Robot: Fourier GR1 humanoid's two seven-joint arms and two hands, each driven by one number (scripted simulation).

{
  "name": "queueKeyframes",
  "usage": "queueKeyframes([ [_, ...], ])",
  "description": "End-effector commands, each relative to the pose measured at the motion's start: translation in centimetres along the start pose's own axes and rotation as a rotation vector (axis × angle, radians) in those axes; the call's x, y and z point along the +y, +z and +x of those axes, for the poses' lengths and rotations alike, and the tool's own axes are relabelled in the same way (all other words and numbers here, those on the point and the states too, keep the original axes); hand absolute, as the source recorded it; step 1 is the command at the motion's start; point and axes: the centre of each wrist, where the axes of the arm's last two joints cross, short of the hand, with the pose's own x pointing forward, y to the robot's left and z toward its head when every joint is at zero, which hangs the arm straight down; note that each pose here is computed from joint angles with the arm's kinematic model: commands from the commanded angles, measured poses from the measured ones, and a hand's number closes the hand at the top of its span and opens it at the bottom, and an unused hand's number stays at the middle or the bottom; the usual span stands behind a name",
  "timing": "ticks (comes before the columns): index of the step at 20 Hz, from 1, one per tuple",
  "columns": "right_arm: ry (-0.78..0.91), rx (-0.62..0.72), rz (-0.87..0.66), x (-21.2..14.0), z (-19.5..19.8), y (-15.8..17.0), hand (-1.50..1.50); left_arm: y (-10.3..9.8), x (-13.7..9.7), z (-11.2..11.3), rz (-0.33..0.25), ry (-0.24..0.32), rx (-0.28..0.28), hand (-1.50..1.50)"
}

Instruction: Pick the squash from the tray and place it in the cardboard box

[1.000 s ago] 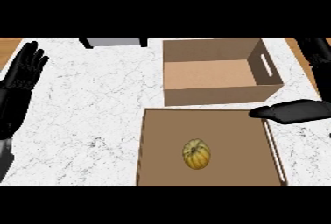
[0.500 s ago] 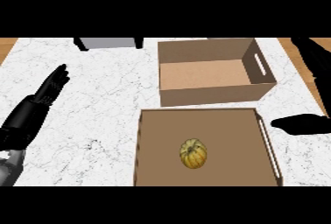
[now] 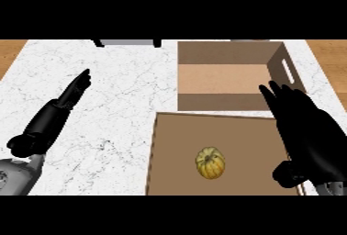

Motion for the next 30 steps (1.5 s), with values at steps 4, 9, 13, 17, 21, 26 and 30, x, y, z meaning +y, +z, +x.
queueKeyframes([
  [4, 0.209, 0.144, 0.249, 3.2, 3.9, -0.5, -1.5, -0.9, -0.7, 0.1, -0.036, -0.004, -0.013, 0.0],
  [9, 0.282, 0.213, 0.325, 5.3, 5.6, -2.6, -1.5, -1.0, -0.7, 0.0, -0.058, -0.004, -0.021, 0.0],
  [13, 0.308, 0.251, 0.393, 6.8, 7.3, -3.7, -1.5, -1.7, -0.9, 0.0, -0.041, -0.002, -0.018, 0.0],
  [17, 0.301, 0.279, 0.428, 7.9, 9.4, -5.4, -1.5, -1.6, -0.9, 0.2, -0.049, -0.009, -0.024, 0.0],
  [21, 0.308, 0.295, 0.47, 9.6, 11.5, -6.4, -1.5, -1.5, -1.3, -0.3, -0.046, 0.009, 0.006, 0.0],
  [26, 0.387, 0.315, 0.446, 10.8, 13.7, -7.4, -1.5, -1.5, -1.2, -0.5, -0.034, -0.001, 0.006, 0.0],
  [30, 0.4, 0.345, 0.427, 10.5, 15.7, -8.8, -1.5, -1.8, -1.9, -0.8, -0.001, 0.019, 0.014, 0.0],
])
